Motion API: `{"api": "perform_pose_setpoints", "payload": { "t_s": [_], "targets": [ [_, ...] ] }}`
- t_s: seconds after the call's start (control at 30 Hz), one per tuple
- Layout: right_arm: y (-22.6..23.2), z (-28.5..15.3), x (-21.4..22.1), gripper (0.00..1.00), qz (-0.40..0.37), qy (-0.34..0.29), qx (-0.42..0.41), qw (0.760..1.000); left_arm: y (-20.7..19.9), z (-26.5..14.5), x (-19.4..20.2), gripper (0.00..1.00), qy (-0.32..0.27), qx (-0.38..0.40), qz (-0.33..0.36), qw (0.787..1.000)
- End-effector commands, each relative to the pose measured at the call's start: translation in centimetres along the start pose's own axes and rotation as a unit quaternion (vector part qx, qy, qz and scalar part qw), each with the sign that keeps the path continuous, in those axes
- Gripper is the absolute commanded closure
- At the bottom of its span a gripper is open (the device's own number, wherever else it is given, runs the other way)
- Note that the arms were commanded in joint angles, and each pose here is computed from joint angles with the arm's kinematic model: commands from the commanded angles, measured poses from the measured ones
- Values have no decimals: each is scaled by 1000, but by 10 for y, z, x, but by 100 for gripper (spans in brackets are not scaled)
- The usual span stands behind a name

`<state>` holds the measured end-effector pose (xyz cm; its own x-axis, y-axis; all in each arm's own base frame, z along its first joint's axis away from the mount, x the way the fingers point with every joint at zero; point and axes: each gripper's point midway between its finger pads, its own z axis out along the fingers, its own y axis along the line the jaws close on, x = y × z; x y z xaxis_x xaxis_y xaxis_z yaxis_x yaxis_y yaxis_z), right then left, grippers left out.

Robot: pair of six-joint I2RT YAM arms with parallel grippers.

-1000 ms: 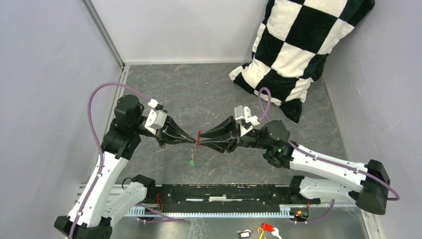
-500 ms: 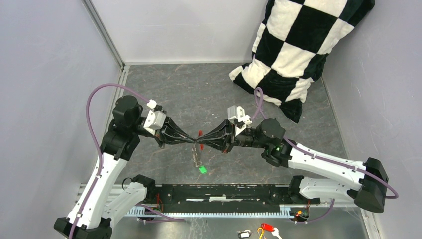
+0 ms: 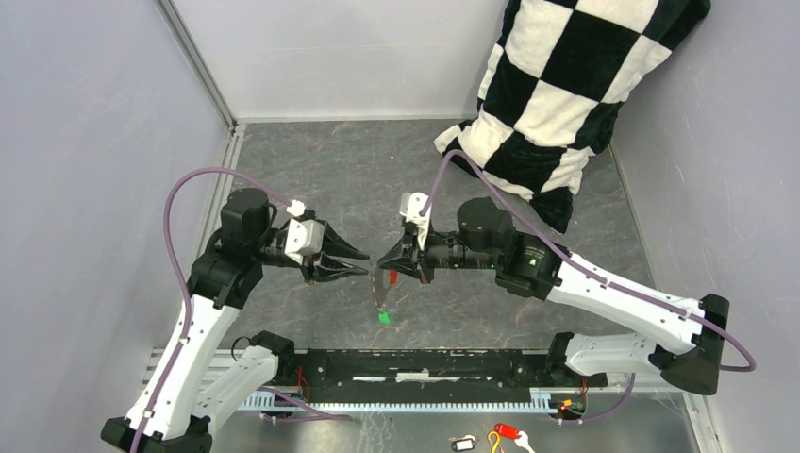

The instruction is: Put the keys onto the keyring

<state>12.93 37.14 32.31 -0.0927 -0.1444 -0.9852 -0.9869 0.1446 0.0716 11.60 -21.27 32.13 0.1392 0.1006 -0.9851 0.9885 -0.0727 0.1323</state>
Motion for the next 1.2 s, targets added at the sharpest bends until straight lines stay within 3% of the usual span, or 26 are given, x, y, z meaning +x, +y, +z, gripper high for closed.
{"api": "perform_pose_setpoints", "payload": {
  "t_s": [0.0,0.13,0.4,0.63,0.9,1.1,1.17],
  "targets": [
    [-5,-5,28,99,0,88,13,996,13,-4,2,65,25,-32,60,997],
    [-2,-2,31,99,3,107,8,994,18,-3,14,68,37,-36,63,997],
    [2,6,28,99,-13,138,-4,990,-4,4,47,72,48,43,10,998],
    [3,13,30,99,-19,157,-12,987,-8,9,49,71,47,60,7,997],
    [3,19,30,99,-25,173,-11,985,-15,10,48,93,44,69,9,997],
    [9,23,16,99,-24,148,-21,988,-26,11,57,98,51,87,14,995],
    [13,23,8,92,-24,127,-28,991,-27,11,55,98,46,91,21,995]
  ]
}}
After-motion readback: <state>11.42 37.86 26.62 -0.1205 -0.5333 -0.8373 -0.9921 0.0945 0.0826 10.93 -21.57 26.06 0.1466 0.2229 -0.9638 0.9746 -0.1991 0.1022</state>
